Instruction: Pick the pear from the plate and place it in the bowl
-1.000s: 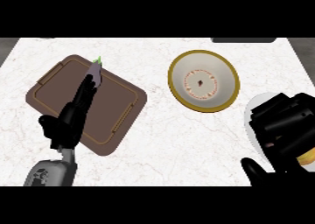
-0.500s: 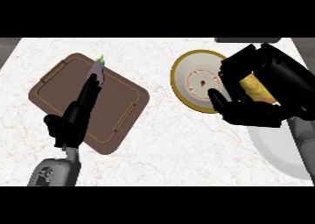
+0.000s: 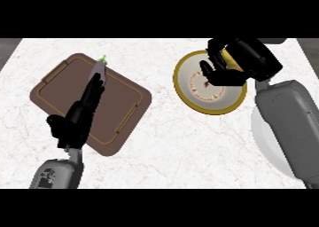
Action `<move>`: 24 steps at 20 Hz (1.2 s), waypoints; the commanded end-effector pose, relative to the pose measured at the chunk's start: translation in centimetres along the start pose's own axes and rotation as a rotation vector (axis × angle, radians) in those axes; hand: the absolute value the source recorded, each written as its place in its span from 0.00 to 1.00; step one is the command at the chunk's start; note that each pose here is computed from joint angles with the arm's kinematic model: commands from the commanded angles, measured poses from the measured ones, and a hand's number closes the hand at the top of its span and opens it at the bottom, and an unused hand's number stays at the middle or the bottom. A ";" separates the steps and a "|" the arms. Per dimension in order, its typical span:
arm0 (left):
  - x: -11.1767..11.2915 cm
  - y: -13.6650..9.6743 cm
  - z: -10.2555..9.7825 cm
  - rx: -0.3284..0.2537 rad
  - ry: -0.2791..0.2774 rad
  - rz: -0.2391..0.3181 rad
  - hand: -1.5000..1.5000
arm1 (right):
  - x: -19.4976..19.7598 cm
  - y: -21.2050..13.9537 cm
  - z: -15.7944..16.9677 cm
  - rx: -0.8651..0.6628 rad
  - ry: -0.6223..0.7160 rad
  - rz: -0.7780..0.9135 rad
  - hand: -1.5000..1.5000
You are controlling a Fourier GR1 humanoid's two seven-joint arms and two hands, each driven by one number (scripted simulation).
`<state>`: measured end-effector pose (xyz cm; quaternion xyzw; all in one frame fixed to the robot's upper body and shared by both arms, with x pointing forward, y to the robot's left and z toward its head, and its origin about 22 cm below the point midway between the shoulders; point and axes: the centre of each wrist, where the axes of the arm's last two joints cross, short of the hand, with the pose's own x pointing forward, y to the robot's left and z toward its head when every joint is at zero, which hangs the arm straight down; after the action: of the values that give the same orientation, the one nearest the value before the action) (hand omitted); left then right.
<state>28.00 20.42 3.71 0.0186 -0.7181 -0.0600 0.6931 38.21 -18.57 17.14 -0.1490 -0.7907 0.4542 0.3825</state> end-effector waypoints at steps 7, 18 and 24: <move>-0.2 0.1 -0.5 -0.007 -0.004 0.004 0.50 | -7.4 3.3 -2.3 0.097 0.090 0.045 1.00; -0.4 -0.5 0.9 -0.015 -0.017 0.003 0.50 | -12.0 3.1 0.9 0.225 0.055 -0.285 0.00; 0.5 0.1 -0.9 0.003 0.002 0.009 0.50 | -11.7 4.4 0.7 0.029 -0.034 -0.454 0.00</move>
<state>27.94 20.30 3.28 0.0168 -0.7210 -0.0618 0.6900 45.19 -22.88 8.47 0.0198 -0.7730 0.4239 0.4716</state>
